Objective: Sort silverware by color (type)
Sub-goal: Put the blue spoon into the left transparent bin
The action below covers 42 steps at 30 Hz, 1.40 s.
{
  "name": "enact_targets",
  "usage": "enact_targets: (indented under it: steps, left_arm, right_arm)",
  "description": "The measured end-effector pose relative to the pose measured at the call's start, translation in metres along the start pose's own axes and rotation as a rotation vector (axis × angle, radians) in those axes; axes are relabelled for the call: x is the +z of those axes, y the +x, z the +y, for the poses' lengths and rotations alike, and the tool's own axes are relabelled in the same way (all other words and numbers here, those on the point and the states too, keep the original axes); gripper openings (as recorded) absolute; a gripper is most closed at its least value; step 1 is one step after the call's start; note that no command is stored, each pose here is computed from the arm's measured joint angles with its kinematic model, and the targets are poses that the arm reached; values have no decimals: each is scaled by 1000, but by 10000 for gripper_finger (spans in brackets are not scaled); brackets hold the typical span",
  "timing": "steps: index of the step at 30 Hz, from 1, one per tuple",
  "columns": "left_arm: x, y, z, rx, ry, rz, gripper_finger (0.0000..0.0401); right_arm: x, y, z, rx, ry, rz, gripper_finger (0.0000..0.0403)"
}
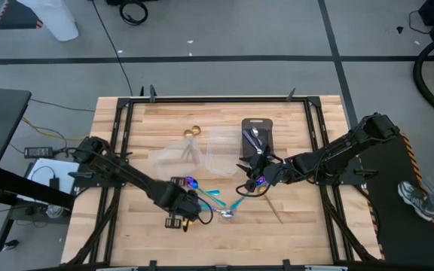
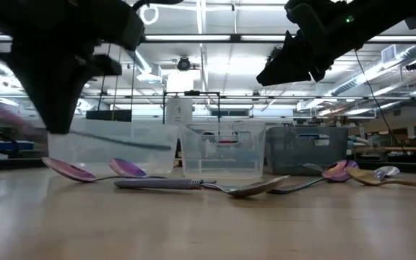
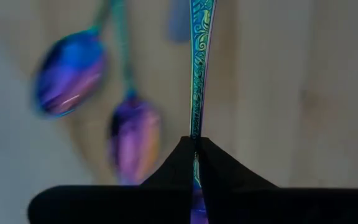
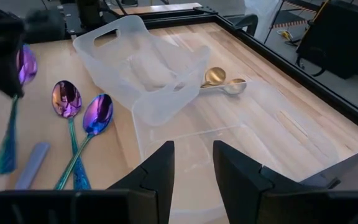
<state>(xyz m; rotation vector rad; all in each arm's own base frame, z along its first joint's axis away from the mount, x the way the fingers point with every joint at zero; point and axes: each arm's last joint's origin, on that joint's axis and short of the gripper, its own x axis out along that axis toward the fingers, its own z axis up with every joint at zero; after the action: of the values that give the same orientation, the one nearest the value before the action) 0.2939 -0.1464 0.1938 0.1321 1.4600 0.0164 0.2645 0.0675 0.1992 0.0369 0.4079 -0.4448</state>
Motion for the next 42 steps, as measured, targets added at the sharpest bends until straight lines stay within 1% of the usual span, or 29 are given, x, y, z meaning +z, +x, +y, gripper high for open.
enact_targets:
  steps: [4, 7, 15, 19, 22, 24, 29, 32, 36, 39, 42]
  left_arm:
    - [1, -17, 9, 97, -4, 27, 19]
    - [-1, -27, 21, 126, -32, 15, 19]
    - [-11, -71, 59, 230, -150, -159, 20]
    - [-15, -78, 81, 258, -245, -207, 20]
    - [-20, -68, 96, 268, -327, -209, 20]
    - [-23, -58, 105, 261, -394, -244, 20]
    - [-38, -35, 124, 265, -495, -246, 20]
    - [-48, -25, 133, 238, -542, -217, 20]
    - [-58, -7, 137, 184, -578, -161, 20]
    - [-61, 3, 137, 177, -619, -168, 21]
    - [-67, 9, 139, 167, -661, -111, 21]
  right_arm:
    - [0, 0, 0, 0, 0, 0, 121]
    - [0, 0, 0, 0, -1, 1, 121]
    - [-1, 0, 0, -1, -6, 5, 121]
    - [-1, 0, 0, -1, -6, 5, 121]
    - [-1, 0, 0, 6, -6, 7, 121]
    - [-1, 0, 1, 19, -6, 11, 121]
    - [-1, 0, 1, 24, -6, 13, 121]
    - [-1, 0, 1, 24, -7, 13, 121]
    - [-1, 0, 1, 24, -7, 14, 121]
    - [-1, 0, 1, 24, -6, 13, 121]
    - [-1, 0, 1, 25, -3, 10, 121]
